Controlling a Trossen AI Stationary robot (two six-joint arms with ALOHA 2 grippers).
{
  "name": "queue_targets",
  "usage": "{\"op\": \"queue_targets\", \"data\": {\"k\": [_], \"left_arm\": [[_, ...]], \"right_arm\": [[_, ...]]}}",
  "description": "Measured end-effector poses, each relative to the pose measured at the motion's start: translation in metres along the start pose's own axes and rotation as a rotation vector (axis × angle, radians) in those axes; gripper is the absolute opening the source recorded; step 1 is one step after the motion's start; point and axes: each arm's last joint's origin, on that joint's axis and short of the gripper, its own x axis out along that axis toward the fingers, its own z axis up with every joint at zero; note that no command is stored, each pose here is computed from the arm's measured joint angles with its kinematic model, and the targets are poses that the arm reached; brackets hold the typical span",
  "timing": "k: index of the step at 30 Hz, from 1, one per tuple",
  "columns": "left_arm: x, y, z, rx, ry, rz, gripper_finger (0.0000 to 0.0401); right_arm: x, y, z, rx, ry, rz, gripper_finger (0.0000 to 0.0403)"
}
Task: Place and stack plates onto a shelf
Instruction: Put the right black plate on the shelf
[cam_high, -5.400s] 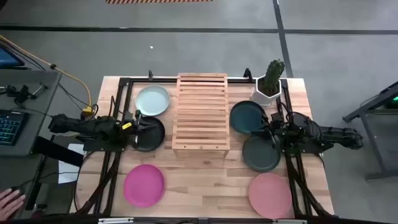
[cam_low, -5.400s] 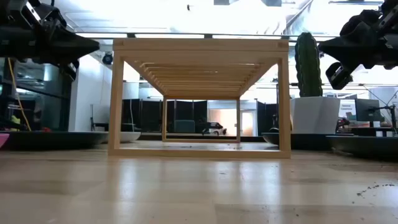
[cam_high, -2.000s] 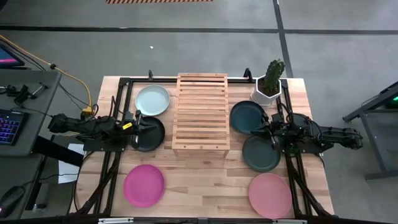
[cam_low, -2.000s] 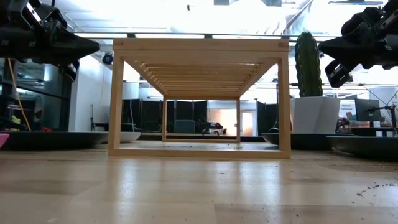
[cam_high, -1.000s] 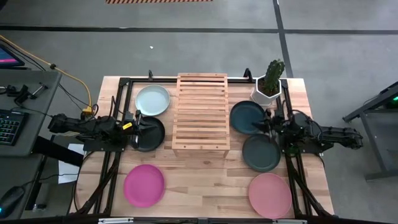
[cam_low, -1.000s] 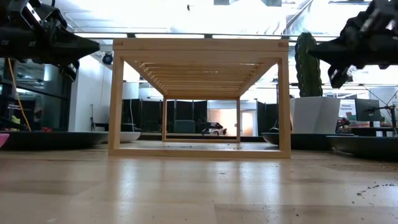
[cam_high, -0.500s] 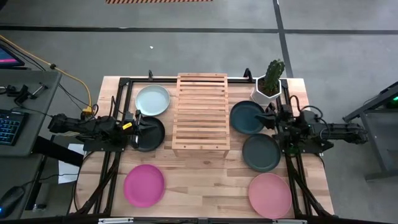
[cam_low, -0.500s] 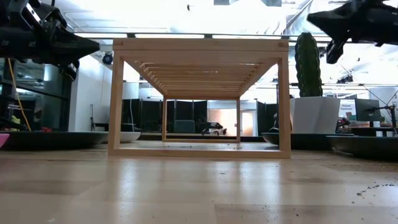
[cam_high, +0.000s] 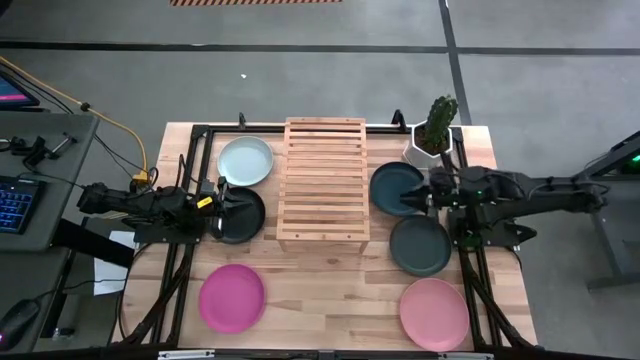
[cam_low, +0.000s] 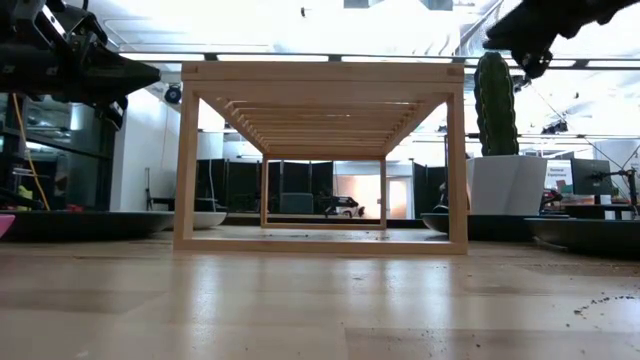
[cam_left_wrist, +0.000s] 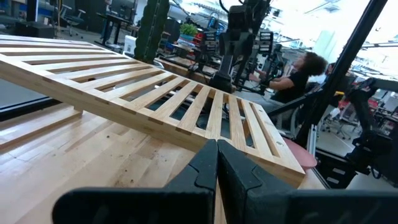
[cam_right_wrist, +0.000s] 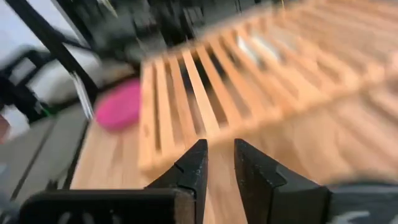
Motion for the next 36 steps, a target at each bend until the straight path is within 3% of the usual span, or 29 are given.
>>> {"op": "queue_targets", "data": {"k": [5,13,17,23,27,31,36], "left_arm": [[0.000,0.000,0.000,-0.021,0.000,0.000,0.0000],[0.000,0.000,0.000,-0.035,0.000,0.000,0.0000],[0.000,0.000,0.000,-0.035,0.000,0.000,0.0000],[0.000,0.000,0.000,-0.035,0.000,0.000,0.0000],[0.000,0.000,0.000,-0.035,0.000,0.000,0.0000],[0.000,0.000,0.000,-0.036,0.000,0.000,0.0000],[0.000,0.000,0.000,-0.035,0.000,0.000,0.0000]], "right_arm": [[0.006,0.003,-0.003,0.214,0.296,-0.044,0.0068],[0.036,0.015,-0.046,0.445,0.648,-0.074,0.0068],[0.047,0.031,-0.061,0.443,0.745,-0.078,0.0068],[0.048,0.067,-0.058,0.440,0.740,0.026,0.0068],[0.053,0.082,-0.065,0.478,0.762,-0.047,0.0068],[0.066,0.094,-0.082,0.394,0.886,-0.117,0.0068],[0.077,0.095,-0.091,0.247,1.008,-0.348,0.0068]]}}
